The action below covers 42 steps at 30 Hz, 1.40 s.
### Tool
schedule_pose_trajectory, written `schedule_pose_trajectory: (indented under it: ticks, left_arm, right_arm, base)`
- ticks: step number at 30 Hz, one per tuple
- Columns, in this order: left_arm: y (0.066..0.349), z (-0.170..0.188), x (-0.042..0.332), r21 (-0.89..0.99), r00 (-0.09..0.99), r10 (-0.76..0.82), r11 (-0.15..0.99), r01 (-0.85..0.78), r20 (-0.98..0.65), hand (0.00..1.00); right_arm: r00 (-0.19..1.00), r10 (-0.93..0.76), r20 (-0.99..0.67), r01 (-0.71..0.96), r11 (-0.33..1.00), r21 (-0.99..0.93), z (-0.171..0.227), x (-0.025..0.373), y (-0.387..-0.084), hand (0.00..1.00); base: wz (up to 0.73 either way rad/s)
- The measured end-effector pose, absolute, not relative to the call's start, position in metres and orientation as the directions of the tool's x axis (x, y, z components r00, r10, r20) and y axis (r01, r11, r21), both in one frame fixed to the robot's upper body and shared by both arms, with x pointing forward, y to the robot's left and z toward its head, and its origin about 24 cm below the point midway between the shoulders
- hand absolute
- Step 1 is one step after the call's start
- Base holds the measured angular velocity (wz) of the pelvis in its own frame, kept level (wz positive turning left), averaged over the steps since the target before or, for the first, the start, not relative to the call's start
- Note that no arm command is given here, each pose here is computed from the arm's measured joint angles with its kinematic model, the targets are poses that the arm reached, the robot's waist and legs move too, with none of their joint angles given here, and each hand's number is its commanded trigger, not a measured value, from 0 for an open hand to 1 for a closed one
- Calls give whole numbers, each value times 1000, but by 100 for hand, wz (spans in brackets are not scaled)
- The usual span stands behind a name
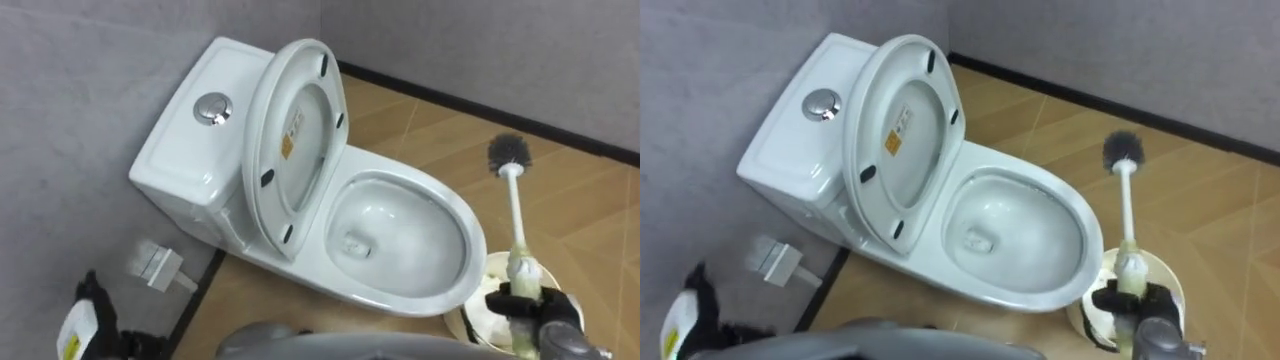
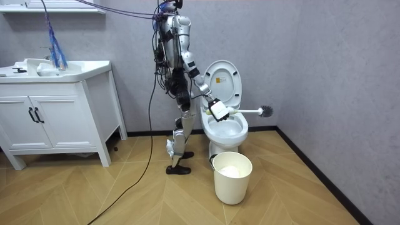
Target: Brush toilet
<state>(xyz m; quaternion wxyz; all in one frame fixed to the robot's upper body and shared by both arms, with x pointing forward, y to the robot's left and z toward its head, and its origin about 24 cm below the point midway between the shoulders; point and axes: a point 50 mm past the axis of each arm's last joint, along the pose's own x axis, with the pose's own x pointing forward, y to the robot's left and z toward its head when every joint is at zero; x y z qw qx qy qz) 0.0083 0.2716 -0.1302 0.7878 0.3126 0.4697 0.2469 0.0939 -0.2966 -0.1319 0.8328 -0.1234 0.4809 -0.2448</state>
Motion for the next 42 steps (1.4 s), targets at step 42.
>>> schedule_pose_trajectory:
  ticks: [42]
  left_arm:
    - [260,-153,20,584,303,525,798,151,-795,0]
  right_arm:
    - [151,-550,-822,72,835,-546,-156,9,-277,100]
  base:
    - [-6]
